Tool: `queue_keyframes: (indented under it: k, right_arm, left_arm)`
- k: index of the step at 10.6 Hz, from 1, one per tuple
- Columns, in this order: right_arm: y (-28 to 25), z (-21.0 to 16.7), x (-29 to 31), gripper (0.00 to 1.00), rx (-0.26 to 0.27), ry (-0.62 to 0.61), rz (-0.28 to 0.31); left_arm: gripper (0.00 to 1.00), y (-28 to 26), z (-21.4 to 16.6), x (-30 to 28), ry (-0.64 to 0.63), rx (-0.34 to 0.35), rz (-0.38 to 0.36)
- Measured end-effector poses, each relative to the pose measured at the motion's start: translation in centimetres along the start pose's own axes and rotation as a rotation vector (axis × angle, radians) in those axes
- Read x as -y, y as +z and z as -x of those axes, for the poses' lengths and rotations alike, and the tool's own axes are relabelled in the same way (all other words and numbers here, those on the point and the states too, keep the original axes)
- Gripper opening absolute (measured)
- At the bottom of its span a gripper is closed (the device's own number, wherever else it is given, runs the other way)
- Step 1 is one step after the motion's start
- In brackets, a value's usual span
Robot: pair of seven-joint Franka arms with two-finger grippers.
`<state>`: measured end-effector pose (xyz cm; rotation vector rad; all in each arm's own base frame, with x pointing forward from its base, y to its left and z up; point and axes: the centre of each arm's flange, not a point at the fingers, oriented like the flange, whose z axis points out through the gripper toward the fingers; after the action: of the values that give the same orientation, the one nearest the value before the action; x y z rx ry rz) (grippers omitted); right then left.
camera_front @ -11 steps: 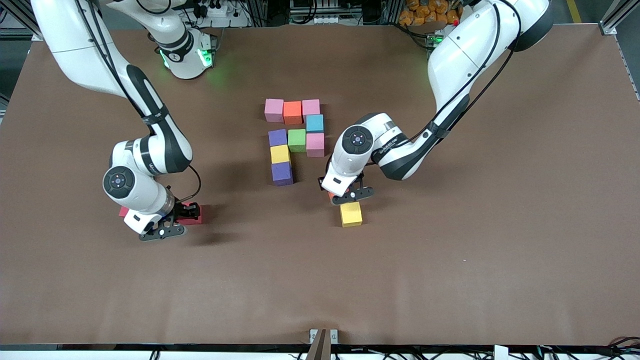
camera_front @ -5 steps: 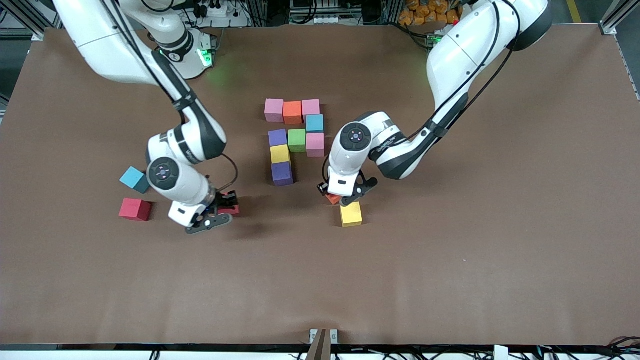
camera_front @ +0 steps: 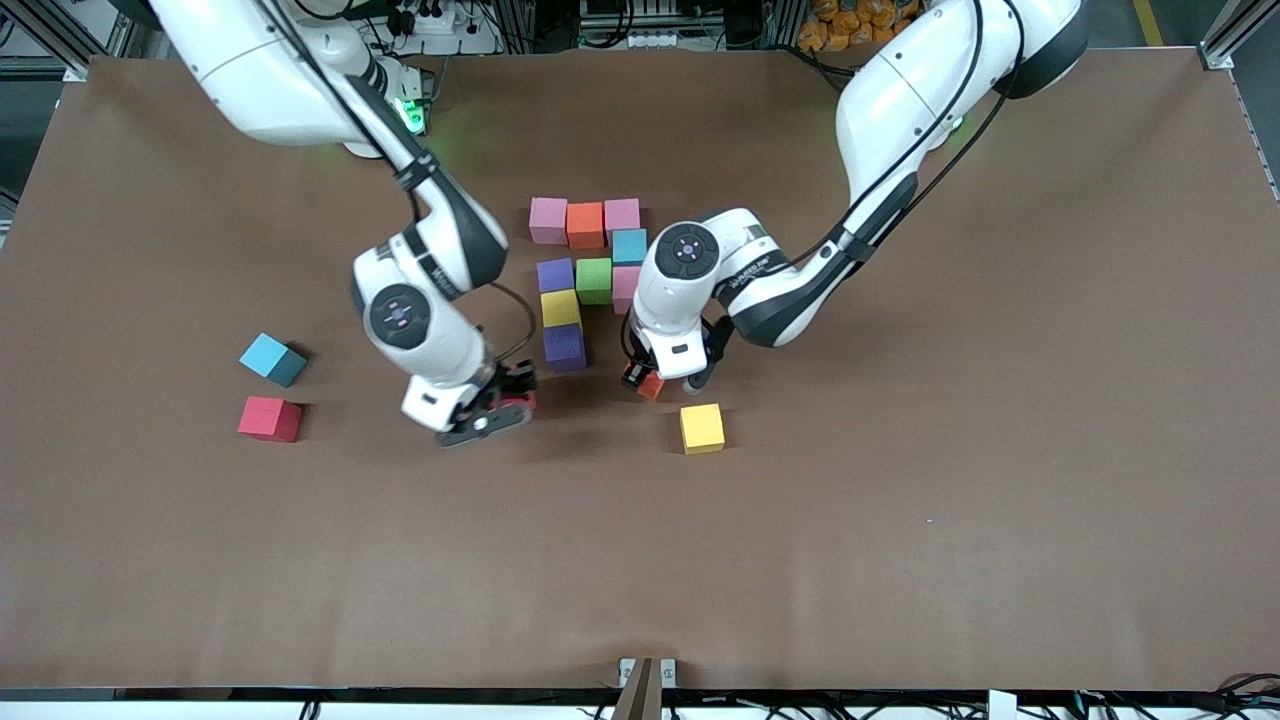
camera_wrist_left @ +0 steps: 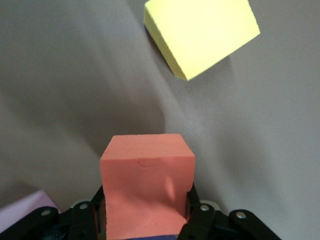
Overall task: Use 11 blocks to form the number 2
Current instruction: 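Carry the orange cube with the left gripper while the right gripper lifts red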
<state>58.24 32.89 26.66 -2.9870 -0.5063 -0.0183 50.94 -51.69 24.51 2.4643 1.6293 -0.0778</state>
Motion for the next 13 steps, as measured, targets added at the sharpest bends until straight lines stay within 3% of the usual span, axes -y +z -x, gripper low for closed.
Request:
queue_keyframes:
  k: [2,4,9,13]
  right_arm:
    - [-0.3,0.2,2.7,0.56,-0.006,-0.012,-0.005]
    - [-0.5,-0.2,1.2,0.56,-0.010,0.010,0.000]
    - [-2.2,-1.2,-11.5,0.56,0.016,0.165,0.022]
    - [-2.6,-0.6,-18.3,0.56,0.027,0.150,0.025]
  left_arm:
    - [0.60,-0.4,1.1,0.0,-0.093,0.006,0.010]
    - [0.60,-0.2,1.0,-0.1,-0.143,0.005,0.009]
    - [0.60,-0.5,2.3,-0.2,-0.311,0.034,0.028]
    - [0.60,1.4,4.7,1.2,-0.477,0.060,0.004]
